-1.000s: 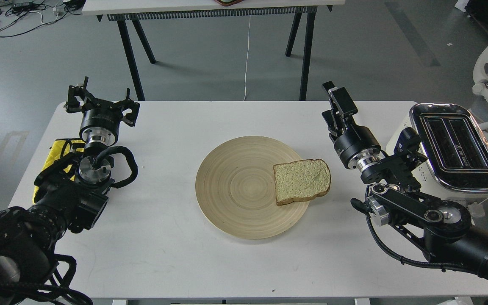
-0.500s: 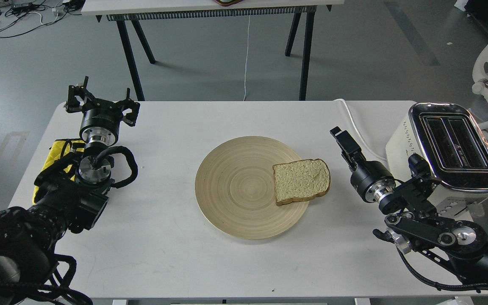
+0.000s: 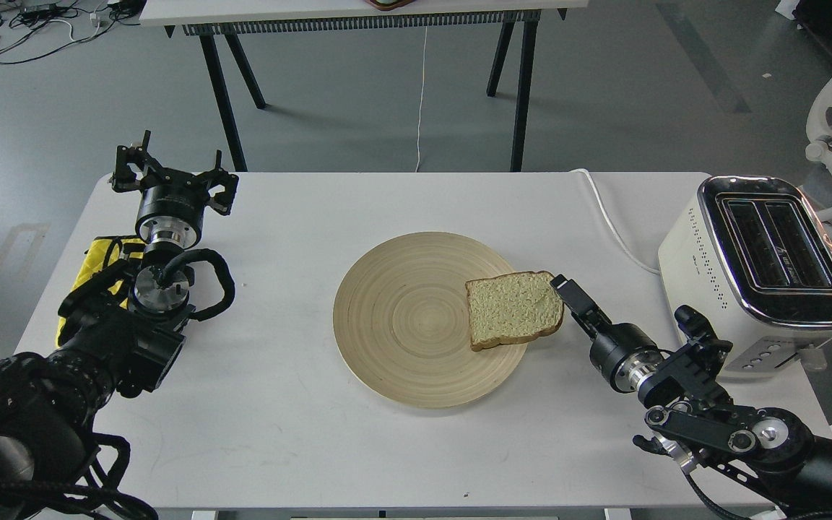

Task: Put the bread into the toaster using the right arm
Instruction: 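Move the right gripper toward the bread slice on the bamboo plate, then close the right gripper on the bread slice's edge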

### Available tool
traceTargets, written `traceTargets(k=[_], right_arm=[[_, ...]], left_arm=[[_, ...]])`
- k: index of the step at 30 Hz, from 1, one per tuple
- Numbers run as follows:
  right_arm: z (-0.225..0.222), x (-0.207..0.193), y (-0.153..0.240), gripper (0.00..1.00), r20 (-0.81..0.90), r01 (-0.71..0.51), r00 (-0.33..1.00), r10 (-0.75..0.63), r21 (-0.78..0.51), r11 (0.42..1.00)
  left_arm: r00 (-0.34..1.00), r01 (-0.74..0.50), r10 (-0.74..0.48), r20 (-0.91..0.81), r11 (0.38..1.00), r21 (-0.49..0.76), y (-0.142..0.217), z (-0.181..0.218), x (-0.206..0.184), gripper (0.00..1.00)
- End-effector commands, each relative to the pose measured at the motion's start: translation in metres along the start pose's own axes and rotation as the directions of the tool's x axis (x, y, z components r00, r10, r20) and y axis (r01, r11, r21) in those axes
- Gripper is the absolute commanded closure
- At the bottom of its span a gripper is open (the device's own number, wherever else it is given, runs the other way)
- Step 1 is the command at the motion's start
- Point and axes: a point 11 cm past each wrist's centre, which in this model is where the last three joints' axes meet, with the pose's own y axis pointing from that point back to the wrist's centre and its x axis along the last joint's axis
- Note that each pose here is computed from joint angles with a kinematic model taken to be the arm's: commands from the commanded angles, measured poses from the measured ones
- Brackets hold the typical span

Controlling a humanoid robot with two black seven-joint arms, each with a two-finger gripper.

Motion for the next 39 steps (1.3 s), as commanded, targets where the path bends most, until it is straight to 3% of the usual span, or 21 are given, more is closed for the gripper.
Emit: traceTargets(k=[1,8,15,20,25,31,39], right_arm=[[-0.002,-0.004,0.0,0.23,0.008,0.007,1.0,-0.007,0.005,1.0],[-0.009,-0.012,-0.003,0.48,0.022,0.015,1.0,-0.016,0.025,1.0],[-0.011,-0.01,-0.005,0.57,0.022,0.01,1.0,-0.011,0.028,1.0],[-0.012,-0.01,-0.005,0.82,0.026,0.01,1.0,-0.011,0.029,1.0],[-0.014,-0.007,-0.007,0.99,0.034,0.0,0.999,-0.001,0.029,1.0],[-0.032,0.004,-0.011,1.0,0.088,-0.041,0.996,0.034,0.071,0.997],[-0.105,0.058,-0.02,1.0,0.193,-0.163,0.974,0.12,0.224,0.961]], left_arm=[[1.0,0.0,0.0,0.0,1.0,0.0,0.0,0.0,0.0,0.0],[1.0,0.0,0.0,0.0,1.0,0.0,0.0,0.0,0.0,0.0],[1.0,0.001,-0.001,-0.001,1.0,0.001,0.0,0.0,0.0,0.0],[1.0,0.0,0.0,0.0,1.0,0.0,0.0,0.0,0.0,0.0],[1.0,0.0,0.0,0.0,1.0,0.0,0.0,0.0,0.0,0.0],[1.0,0.0,0.0,0.001,1.0,-0.001,0.0,0.001,0.0,0.0],[1.0,0.0,0.0,0.001,1.0,-0.001,0.0,0.001,0.0,0.0]])
